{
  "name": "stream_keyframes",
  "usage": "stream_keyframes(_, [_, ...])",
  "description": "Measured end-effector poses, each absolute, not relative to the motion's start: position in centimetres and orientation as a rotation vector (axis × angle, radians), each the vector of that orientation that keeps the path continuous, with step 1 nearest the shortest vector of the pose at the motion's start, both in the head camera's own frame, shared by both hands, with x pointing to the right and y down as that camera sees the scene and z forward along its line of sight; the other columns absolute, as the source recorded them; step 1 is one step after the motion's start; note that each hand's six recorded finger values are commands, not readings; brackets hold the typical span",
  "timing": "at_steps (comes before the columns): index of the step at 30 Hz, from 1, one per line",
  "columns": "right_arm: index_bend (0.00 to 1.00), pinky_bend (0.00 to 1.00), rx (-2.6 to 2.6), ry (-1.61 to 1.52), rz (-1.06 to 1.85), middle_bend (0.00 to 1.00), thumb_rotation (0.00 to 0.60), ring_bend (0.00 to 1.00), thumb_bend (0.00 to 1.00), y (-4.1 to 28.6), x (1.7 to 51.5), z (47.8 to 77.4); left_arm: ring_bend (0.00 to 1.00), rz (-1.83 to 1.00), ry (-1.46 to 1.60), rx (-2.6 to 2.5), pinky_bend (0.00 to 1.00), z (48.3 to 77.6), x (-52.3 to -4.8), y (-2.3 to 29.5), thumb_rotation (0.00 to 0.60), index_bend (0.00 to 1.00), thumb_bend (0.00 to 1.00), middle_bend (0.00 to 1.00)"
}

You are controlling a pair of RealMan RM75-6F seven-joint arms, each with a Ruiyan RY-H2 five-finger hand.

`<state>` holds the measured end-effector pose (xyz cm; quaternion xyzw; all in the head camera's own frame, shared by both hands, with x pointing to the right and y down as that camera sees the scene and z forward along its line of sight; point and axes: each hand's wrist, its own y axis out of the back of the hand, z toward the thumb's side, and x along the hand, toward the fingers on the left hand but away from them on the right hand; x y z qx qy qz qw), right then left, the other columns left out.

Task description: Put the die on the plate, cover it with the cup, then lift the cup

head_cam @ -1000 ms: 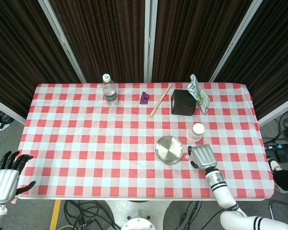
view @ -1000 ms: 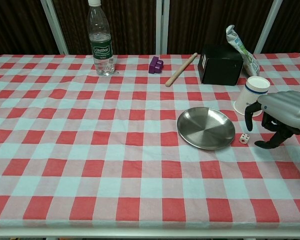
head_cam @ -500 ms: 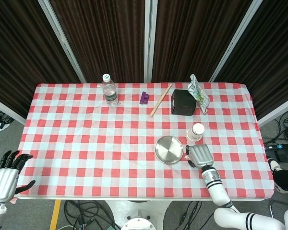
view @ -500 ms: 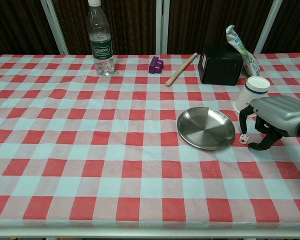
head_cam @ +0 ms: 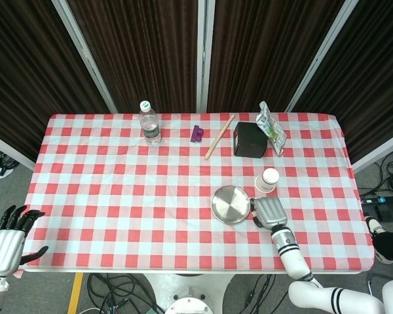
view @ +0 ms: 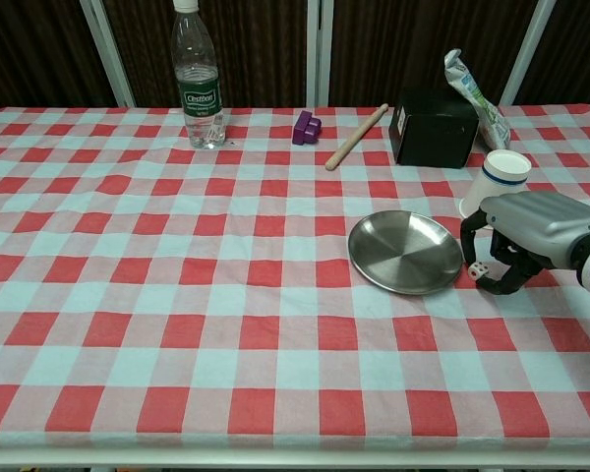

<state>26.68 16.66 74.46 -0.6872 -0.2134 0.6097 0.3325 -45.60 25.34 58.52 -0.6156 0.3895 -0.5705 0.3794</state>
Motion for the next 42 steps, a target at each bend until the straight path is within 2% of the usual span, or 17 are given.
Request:
stream_keyframes(8, [0.66,1.0,-1.779,-0.563,1.591,0.97,0.6,0.96,0.36,16.3,27.3,73.8,0.11,-1.454,1.004,-1.571,0.09,58.5,-45.7,25.4,0.6,0.24,0.0,0.22])
stream_keyframes(17, [0.66,1.0,-1.842,-0.594,1.488,0.97,0.6,0.96,0.36,14.1,26.0,70.3,0.11,-1.454,1.005,-1.563,0.09,58.3,-45.8,25.5,0.6,0.24,0.0,0.22])
stream_keyframes(25, [0.57,1.0,-1.85,-0.47,1.454,0.97,0.6,0.95,0.36,13.0,21.3,73.5,0.11,-1.467,1.009,-1.56,0.09,58.3,-46.0,25.7,0.6,0.24,0.0,0.22])
stream_keyframes(28, [0.48,1.0,-1.85,-0.432,1.45,0.94,0.6,0.91,0.34,13.0,19.7,74.5,0.11,-1.472,1.013,-1.559,0.09,58.3,-46.2,25.8,0.6,0.24,0.0,0.22])
stream_keyframes(29, [0.43,1.0,-1.847,-0.423,1.447,0.91,0.6,0.89,0.3,13.0,19.4,74.7,0.11,-1.473,1.015,-1.559,0.09,58.3,-46.2,25.9,0.6,0.24,0.0,0.22])
stream_keyframes(31, [0.33,1.0,-1.839,-0.414,1.443,0.82,0.6,0.81,0.16,13.1,19.3,74.6,0.11,-1.474,1.017,-1.557,0.09,58.2,-46.3,25.9,0.6,0.24,0.0,0.22])
stream_keyframes(32, [0.27,0.97,-1.835,-0.414,1.441,0.75,0.6,0.74,0.08,13.1,19.3,74.6,0.11,-1.474,1.018,-1.556,0.09,58.2,-46.3,25.8,0.6,0.24,0.0,0.22])
stream_keyframes(33, [0.25,0.94,-1.828,-0.415,1.435,0.7,0.6,0.68,0.05,13.1,19.4,74.3,0.11,-1.473,1.019,-1.555,0.09,58.2,-46.4,25.8,0.6,0.24,0.0,0.22])
stream_keyframes(36, [0.19,0.72,-1.818,-0.434,1.411,0.5,0.6,0.46,0.02,12.9,19.6,73.2,0.11,-1.467,1.019,-1.557,0.09,58.2,-46.3,25.7,0.6,0.24,0.0,0.22])
stream_keyframes(38, [0.19,0.63,-1.821,-0.46,1.388,0.44,0.6,0.37,0.02,12.8,20.0,72.1,0.11,-1.463,1.017,-1.558,0.09,58.2,-46.2,25.7,0.6,0.24,0.0,0.22])
stream_keyframes(42, [0.19,0.58,-1.835,-0.545,1.338,0.38,0.6,0.3,0.04,11.8,21.2,69.6,0.11,-1.457,1.017,-1.558,0.09,58.2,-46.1,25.7,0.6,0.24,0.0,0.22])
